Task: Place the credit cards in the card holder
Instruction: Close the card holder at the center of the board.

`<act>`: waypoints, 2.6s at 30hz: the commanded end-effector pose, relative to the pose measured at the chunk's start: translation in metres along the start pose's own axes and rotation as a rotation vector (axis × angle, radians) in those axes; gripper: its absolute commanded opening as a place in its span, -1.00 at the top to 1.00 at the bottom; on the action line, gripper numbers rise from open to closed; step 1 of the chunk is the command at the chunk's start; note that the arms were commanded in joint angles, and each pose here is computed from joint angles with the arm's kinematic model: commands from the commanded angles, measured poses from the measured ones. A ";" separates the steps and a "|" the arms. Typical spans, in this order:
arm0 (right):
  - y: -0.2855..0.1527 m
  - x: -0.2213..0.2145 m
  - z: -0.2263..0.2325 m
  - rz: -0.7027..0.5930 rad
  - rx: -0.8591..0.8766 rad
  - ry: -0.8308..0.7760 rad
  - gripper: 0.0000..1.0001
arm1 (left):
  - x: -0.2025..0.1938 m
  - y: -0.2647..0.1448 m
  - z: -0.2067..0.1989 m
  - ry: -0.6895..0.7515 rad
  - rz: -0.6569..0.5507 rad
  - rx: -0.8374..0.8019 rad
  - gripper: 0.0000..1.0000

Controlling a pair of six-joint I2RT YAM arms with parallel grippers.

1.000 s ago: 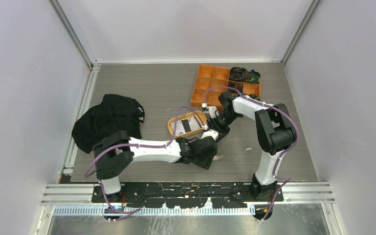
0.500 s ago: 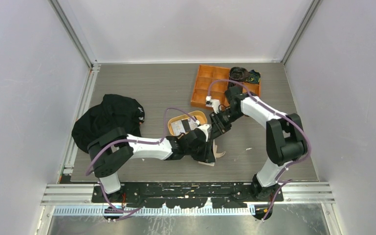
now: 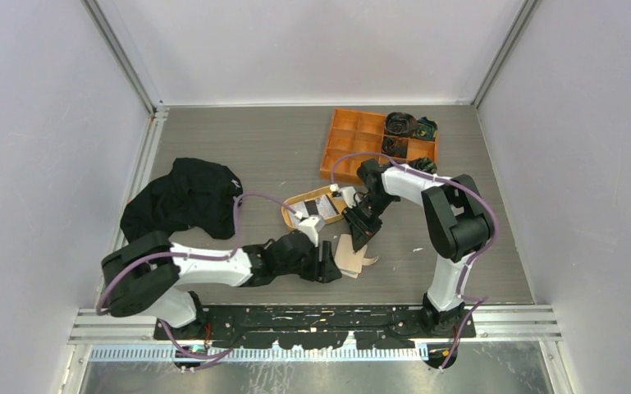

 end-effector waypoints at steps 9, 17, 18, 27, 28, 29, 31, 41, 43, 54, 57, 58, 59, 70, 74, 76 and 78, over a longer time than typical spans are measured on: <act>-0.012 -0.005 -0.003 -0.002 -0.073 -0.266 0.53 | 0.029 0.016 0.021 -0.105 -0.117 0.103 -0.14; -0.020 -0.002 0.010 -0.067 -0.044 -0.395 0.48 | 0.024 0.032 0.029 -0.156 -0.098 0.149 0.32; -0.023 -0.001 0.014 -0.081 -0.036 -0.404 0.48 | 0.022 0.033 0.029 -0.165 -0.097 0.145 0.41; -0.091 -0.008 0.038 -0.315 -0.158 -0.472 -0.11 | 0.004 0.047 0.019 -0.226 -0.182 0.109 0.67; -0.092 -0.015 0.035 -0.317 -0.179 -0.460 -0.24 | 0.002 0.050 0.016 -0.229 -0.196 0.103 0.68; -0.093 -0.021 0.030 -0.312 -0.201 -0.445 -0.30 | 0.000 0.053 0.014 -0.235 -0.207 0.096 0.68; -0.095 -0.031 0.019 -0.271 -0.253 -0.382 -0.33 | -0.004 0.059 0.008 -0.243 -0.228 0.079 0.69; -0.081 -0.087 -0.008 -0.039 -0.390 -0.136 -0.37 | -0.005 0.071 -0.009 -0.215 -0.350 0.096 0.71; -0.078 -0.091 -0.012 -0.012 -0.394 -0.117 -0.38 | -0.006 0.071 -0.010 -0.206 -0.368 0.107 0.71; -0.057 -0.099 -0.018 0.110 -0.300 -0.042 -0.15 | -0.010 0.077 -0.020 -0.177 -0.386 0.113 0.71; -0.055 -0.101 -0.021 0.142 -0.299 -0.031 -0.03 | -0.011 0.077 -0.021 -0.171 -0.386 0.111 0.71; -0.054 -0.101 -0.022 0.148 -0.298 -0.030 0.01 | -0.012 0.077 -0.021 -0.168 -0.386 0.112 0.71; -0.055 -0.102 -0.022 0.152 -0.297 -0.030 0.06 | -0.011 0.076 -0.022 -0.168 -0.386 0.110 0.71; -0.061 -0.092 -0.030 0.187 -0.332 -0.086 0.81 | -0.013 0.071 -0.026 -0.162 -0.384 0.081 0.64; -0.071 -0.069 -0.036 0.153 -0.395 -0.250 0.86 | -0.015 0.074 -0.034 -0.150 -0.364 0.041 0.57; -0.071 -0.056 -0.039 0.157 -0.427 -0.358 0.86 | -0.016 0.077 -0.039 -0.132 -0.352 0.019 0.54; -0.068 -0.047 -0.038 0.179 -0.429 -0.492 0.84 | -0.016 0.079 -0.042 -0.111 -0.343 -0.005 0.50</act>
Point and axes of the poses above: each gripper's point midway between its finger pads, its own y axis out along the fingers, its own z axis along the line the jaws close on, x = y × z, the point moved 3 cm from there along -y, back along the fingers, and after that the axes turned 2 degrees about -y, right-handed, at the moved point
